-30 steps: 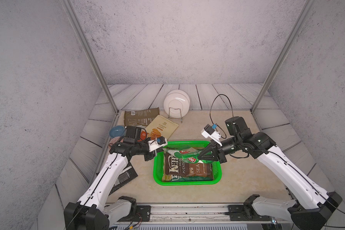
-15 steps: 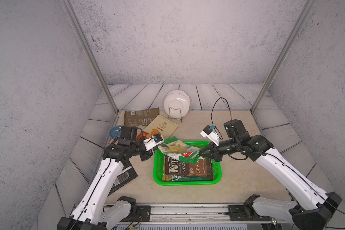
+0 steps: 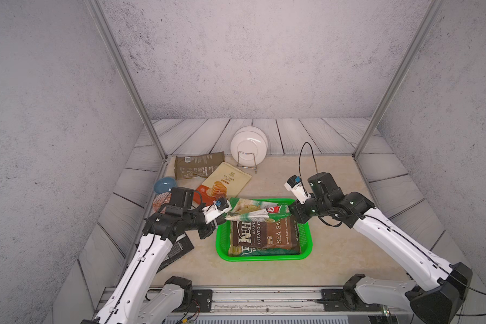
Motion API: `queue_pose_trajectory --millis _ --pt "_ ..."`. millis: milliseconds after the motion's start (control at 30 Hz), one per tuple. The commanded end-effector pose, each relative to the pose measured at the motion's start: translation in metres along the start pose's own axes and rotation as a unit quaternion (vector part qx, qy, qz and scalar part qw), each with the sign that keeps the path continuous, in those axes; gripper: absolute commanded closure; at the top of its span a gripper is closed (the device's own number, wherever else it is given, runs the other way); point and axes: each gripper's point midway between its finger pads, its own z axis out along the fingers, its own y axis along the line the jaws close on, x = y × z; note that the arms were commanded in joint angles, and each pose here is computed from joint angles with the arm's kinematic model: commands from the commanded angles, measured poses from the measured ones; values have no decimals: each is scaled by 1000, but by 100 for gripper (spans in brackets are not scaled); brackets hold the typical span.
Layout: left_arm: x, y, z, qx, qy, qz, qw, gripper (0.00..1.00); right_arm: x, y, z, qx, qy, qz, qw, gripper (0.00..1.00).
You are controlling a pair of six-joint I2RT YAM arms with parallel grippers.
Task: Put the potato chips into the basket
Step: Place the potato chip in the basket.
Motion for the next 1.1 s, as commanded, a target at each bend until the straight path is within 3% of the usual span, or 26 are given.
queue_pose_trajectory --millis 0,433,667,833,967,1067 --pt "19 -20 0 27 23 -19 999 100 10 -53 10 124 13 19 992 95" --pt "30 -13 45 31 69 -12 997 100 2 -88 52 191 25 9 981 96" --pt "32 -31 57 63 72 5 995 100 18 -106 65 228 49 21 972 92" --pt "38 -35 63 69 81 3 994 100 29 -112 60 250 53 35 966 80" --pt "45 -35 68 72 95 2 993 70 37 -114 47 266 52 48 961 56" --pt "44 -38 66 78 92 1 993 40 37 -112 29 274 44 59 959 51"
